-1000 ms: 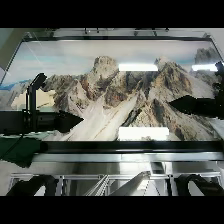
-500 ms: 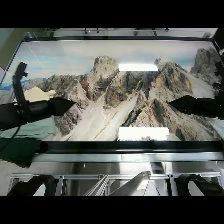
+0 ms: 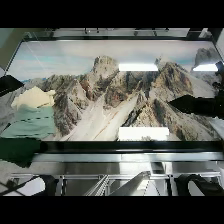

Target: Fold the shirts.

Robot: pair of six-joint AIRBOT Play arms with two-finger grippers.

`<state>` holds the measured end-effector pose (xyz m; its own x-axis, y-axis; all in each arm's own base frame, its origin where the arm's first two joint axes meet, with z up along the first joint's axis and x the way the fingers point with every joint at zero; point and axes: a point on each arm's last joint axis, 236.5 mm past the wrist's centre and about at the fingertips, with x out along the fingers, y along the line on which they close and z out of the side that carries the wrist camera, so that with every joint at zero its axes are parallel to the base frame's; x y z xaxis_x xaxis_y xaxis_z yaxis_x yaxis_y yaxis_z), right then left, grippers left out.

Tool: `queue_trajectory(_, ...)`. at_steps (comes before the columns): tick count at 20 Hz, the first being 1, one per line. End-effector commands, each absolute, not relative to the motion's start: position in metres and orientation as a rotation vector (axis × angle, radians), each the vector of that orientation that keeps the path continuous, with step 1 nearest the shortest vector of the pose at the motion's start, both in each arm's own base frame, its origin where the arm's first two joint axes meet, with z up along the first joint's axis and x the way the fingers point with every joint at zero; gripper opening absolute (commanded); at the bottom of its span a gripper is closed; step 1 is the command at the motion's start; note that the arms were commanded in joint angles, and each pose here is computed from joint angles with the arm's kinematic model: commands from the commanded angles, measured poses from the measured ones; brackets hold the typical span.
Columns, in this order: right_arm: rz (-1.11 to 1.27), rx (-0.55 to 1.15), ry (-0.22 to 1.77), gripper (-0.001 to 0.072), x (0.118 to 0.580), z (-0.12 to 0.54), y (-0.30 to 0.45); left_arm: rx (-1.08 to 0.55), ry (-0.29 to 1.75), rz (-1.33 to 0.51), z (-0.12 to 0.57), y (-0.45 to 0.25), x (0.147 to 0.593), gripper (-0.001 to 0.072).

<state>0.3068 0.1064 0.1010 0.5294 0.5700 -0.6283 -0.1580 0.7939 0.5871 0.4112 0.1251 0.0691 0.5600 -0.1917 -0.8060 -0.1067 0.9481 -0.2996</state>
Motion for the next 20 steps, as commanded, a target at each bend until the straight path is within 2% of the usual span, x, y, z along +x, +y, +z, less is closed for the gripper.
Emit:
queue_trajectory(1,0.456,0.502,0.93,0.0047,0.308,0.096,0.106,-0.449,1.179,-0.056,-0.005,0.181,0.416,0.072)
queue_trajectory(6,0.451,0.52,0.967,0.0047,0.312,0.085,0.106,-0.514,1.274,-0.092,-0.067,0.195,0.435,0.0719)
queue_trajectory(10,0.449,0.528,0.983,0.0047,0.313,0.08,0.106,-0.504,1.341,-0.173,-0.087,0.169,0.446,0.069)
queue_trajectory(11,0.449,0.528,0.985,0.0047,0.313,0.079,0.106,-0.506,1.362,-0.194,-0.091,0.155,0.449,0.0539)
queue_trajectory(12,0.449,0.529,0.985,0.0047,0.314,0.079,0.106,-0.497,1.373,-0.212,-0.09,0.144,0.452,0.0062)
queue_trajectory(13,0.449,0.529,0.985,0.0047,0.313,0.079,0.106,-0.482,1.358,-0.248,-0.08,0.131,0.461,0.0011)
queue_trajectory(15,0.454,0.529,0.992,0.0047,0.312,0.079,0.107,-0.53,1.243,-0.41,-0.026,0.086,0.492,0.0011)
queue_trajectory(17,0.46,0.528,1.0,0.0047,0.31,0.078,0.108,-0.581,1.032,-0.666,0.071,0.024,0.521,0.0012)
queue_trajectory(20,0.462,0.528,1.003,0.0047,0.309,0.078,0.108,-0.475,0.792,-0.831,0.185,-0.057,0.527,0.002)
